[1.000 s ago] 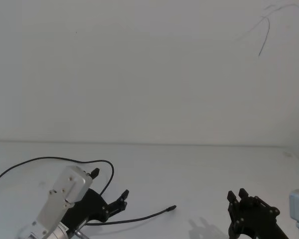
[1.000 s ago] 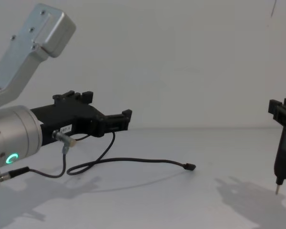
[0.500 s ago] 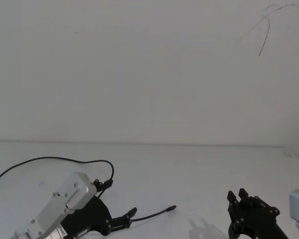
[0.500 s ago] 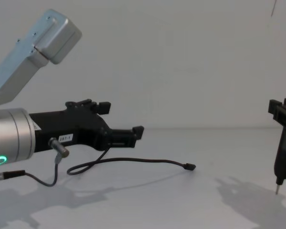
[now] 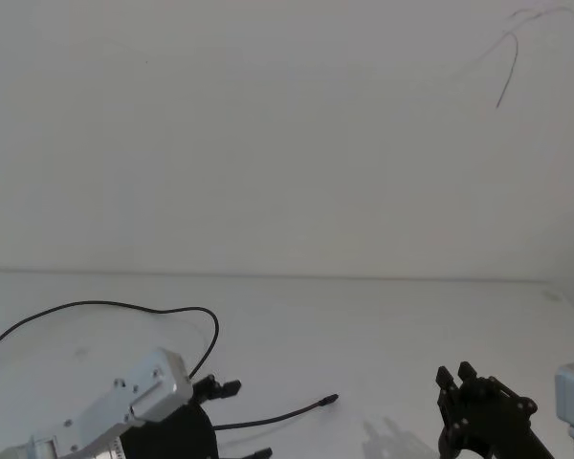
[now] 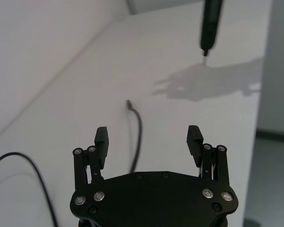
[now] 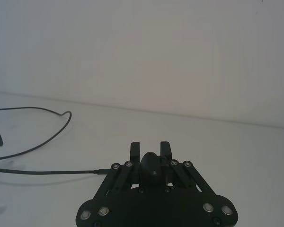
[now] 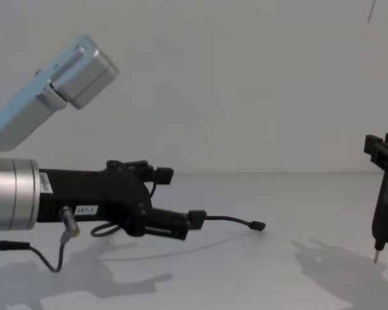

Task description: Pick up the data cable with the one hand.

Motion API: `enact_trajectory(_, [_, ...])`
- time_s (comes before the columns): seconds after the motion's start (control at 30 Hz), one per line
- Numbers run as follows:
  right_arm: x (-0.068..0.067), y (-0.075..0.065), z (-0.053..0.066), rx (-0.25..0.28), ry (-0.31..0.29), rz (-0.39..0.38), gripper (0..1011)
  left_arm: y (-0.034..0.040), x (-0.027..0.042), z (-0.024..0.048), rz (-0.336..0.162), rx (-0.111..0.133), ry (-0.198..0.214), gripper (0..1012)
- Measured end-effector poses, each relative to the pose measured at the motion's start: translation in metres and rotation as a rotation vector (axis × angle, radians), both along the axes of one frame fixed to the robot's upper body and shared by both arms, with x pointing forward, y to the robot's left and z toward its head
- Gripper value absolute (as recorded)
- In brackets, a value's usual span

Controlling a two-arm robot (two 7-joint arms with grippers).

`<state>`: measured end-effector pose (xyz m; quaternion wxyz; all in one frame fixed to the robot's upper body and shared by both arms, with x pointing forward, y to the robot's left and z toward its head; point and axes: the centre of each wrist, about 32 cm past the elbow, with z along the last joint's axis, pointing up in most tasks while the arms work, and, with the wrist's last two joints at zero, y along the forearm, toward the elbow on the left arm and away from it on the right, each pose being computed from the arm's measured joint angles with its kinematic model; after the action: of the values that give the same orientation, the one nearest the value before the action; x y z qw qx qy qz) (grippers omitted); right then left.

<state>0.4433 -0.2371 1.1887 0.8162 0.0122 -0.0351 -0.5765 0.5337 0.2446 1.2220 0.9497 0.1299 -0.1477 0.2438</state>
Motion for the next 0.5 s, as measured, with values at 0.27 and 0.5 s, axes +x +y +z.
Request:
enact_trajectory(0.27, [0.000,0.000,0.000,0.000,0.000,0.000,251,0.0020,0.0197,0.0014,-0.133,0.094,0.047,1001])
enact_trajectory(0.5, [0.000,0.000,0.000,0.000,0.000,0.000,251,0.0000,0.0330,0.0026,-0.195,0.161,0.075,1001])
